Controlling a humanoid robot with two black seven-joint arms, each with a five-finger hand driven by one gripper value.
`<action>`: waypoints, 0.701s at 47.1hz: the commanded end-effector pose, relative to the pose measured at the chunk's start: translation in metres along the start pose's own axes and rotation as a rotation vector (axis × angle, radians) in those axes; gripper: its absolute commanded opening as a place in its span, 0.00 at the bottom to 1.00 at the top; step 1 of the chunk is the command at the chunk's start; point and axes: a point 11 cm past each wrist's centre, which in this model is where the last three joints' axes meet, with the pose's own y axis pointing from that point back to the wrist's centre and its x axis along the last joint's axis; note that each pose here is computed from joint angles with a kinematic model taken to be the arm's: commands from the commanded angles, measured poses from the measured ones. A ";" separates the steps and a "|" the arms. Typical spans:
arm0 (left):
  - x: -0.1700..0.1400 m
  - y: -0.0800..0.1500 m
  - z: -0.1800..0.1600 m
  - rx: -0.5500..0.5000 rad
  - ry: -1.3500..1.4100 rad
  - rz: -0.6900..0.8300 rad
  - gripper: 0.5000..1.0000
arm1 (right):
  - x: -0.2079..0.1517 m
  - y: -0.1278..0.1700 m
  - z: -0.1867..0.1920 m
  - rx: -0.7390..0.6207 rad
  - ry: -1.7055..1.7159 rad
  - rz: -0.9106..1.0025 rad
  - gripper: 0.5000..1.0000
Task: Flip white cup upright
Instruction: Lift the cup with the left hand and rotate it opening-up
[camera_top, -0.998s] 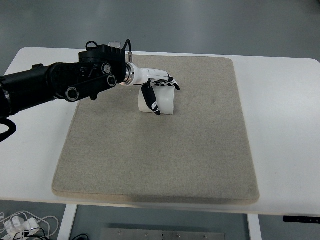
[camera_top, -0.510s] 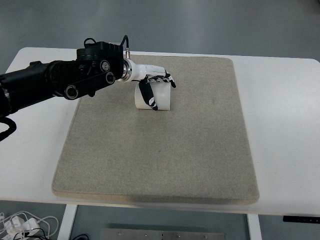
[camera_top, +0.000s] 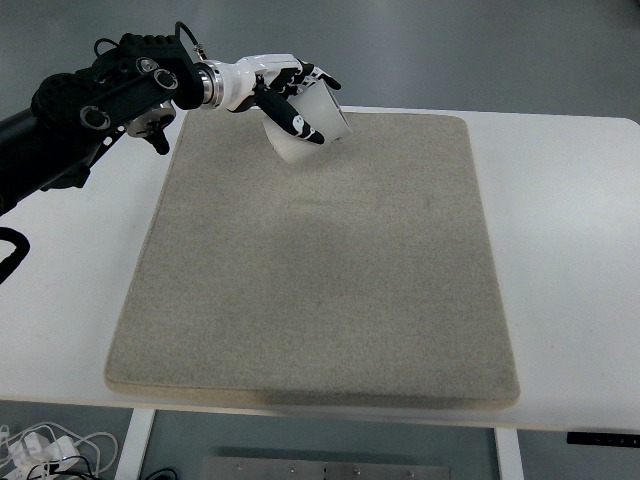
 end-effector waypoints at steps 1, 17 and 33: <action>0.003 0.003 -0.001 -0.062 0.074 0.011 0.01 | 0.000 0.000 0.000 0.001 0.000 0.000 0.90; 0.006 0.016 -0.019 -0.332 0.329 0.073 0.00 | 0.000 0.000 0.000 -0.001 0.000 0.000 0.90; -0.020 0.025 -0.065 -0.541 0.475 0.138 0.00 | 0.000 0.000 0.000 -0.001 0.000 0.000 0.90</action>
